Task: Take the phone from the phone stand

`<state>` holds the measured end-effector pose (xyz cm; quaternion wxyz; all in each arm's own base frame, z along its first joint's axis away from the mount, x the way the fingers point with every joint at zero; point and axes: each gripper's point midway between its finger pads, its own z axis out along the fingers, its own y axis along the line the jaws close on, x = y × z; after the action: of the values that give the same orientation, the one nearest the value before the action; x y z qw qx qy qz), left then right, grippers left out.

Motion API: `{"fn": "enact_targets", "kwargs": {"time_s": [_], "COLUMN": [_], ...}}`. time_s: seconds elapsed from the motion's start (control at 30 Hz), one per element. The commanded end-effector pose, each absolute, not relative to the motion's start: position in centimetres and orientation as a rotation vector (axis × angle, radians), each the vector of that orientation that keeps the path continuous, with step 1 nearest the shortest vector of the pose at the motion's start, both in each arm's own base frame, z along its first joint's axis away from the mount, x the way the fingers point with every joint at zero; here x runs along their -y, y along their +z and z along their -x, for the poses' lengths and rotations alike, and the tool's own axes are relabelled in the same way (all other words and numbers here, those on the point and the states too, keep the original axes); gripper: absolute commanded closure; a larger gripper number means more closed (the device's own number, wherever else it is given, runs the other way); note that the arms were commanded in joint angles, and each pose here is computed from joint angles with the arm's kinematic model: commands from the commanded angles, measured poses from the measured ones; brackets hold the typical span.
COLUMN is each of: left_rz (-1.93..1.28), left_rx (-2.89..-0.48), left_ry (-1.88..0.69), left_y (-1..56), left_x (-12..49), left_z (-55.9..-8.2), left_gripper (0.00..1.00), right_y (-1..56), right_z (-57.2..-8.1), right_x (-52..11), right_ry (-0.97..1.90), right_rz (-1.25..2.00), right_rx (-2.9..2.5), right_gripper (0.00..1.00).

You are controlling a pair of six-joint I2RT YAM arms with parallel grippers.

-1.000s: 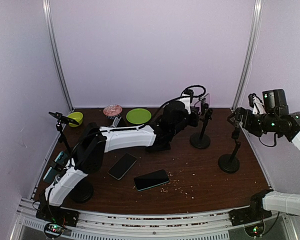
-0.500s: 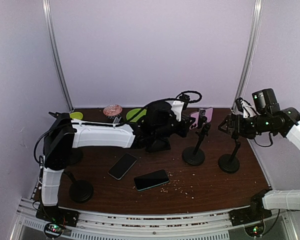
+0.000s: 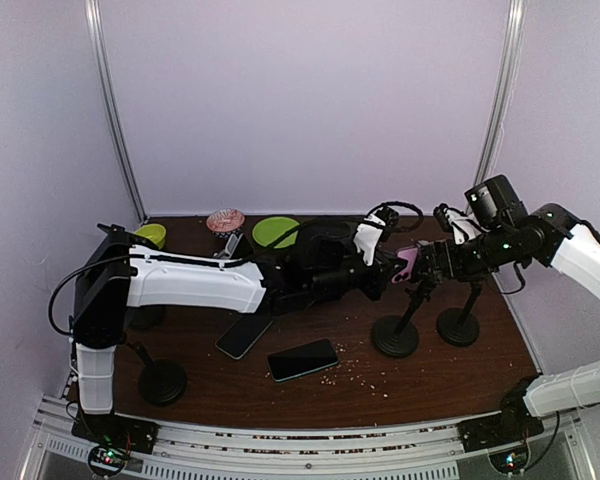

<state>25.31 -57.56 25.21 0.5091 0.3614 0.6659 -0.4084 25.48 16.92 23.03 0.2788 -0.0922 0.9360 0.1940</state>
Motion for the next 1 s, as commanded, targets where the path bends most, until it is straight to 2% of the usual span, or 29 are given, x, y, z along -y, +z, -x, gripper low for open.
{"fn": "enact_targets", "kwargs": {"time_s": [0.0, 0.47, 0.53, 0.7, 0.87, 0.97], "left_rz": [-0.845, -0.973, -0.971, -0.982, -1.011, -1.037], "left_rx": [-1.421, -1.425, -1.427, -1.437, -1.443, -1.448], "left_ry": [-1.052, -1.035, -1.044, -1.035, -0.956, -0.912], "left_y": [32.4, 31.9, 32.0, 32.0, 31.1, 30.1], "left_x": [57.4, 58.4, 58.4, 58.5, 58.4, 58.5], "left_z": [-23.6, -21.2, -21.1, -21.1, -21.7, -22.0], "left_gripper": [1.00, 1.00, 1.00, 1.00, 1.00, 0.79], "right_y": [23.8, 24.3, 24.5, 24.4, 24.4, 24.7], "right_z": [-25.6, -27.2, -27.3, -27.5, -27.2, -26.8], "right_x": [-17.3, -16.9, -17.1, -17.2, -17.4, -17.3], "right_ry": [0.487, 0.394, 0.398, 0.386, 0.394, 0.405], "right_rz": [0.262, 0.291, 0.303, 0.337, 0.373, 0.372], "right_rx": [-2.491, -2.431, -2.417, -2.409, -2.427, -2.426], "right_gripper": [0.28, 0.46, 0.50, 0.71, 0.80, 0.86]}}
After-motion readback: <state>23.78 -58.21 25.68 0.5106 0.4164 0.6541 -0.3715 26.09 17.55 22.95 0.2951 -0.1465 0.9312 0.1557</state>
